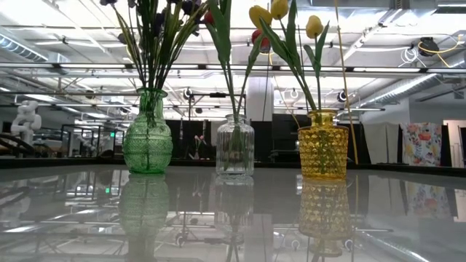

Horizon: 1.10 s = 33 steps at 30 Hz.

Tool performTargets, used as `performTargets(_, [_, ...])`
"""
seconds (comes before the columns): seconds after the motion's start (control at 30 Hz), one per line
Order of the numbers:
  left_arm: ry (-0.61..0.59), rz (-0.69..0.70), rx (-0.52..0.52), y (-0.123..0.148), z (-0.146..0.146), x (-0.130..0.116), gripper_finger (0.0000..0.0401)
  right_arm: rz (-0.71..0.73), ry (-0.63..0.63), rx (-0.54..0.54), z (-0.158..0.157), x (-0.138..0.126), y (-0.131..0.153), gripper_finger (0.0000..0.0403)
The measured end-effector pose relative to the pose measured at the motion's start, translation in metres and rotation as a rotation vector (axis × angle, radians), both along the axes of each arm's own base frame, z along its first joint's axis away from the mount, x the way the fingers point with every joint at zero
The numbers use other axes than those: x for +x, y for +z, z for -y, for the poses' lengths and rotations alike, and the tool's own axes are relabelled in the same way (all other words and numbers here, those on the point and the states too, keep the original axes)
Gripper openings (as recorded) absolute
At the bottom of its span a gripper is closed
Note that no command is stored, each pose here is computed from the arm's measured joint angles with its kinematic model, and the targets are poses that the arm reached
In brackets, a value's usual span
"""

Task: Sort flowers into vase by color
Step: Put the purple flowers into the green vase

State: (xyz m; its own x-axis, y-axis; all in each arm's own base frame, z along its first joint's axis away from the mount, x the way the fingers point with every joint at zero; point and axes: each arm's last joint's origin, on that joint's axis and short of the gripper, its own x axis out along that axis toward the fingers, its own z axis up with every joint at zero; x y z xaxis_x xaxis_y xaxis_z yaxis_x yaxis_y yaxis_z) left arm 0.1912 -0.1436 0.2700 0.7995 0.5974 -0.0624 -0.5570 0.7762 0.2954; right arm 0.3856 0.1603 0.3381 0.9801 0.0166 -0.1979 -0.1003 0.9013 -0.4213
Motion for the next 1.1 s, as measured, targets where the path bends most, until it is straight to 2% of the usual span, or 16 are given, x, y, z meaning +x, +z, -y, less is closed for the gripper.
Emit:
performTargets(0.47, [0.025, 0.038, -0.059, -0.001, -0.005, 0.003, 0.0017, -0.007, 0.0, -0.003, 0.0, 0.0, -0.001, 0.0205])
performTargets(0.93, [0.016, -0.004, -0.133, -0.021, -0.011, -0.004, 0.0018, -0.015, 0.0, -0.007, 0.0, 0.0, -0.002, 0.0205])
performTargets(1.1, [0.007, -0.026, -0.125, -0.028, -0.013, -0.006, 0.0018, -0.015, 0.0, -0.007, 0.0, 0.0, -0.002, 0.0205])
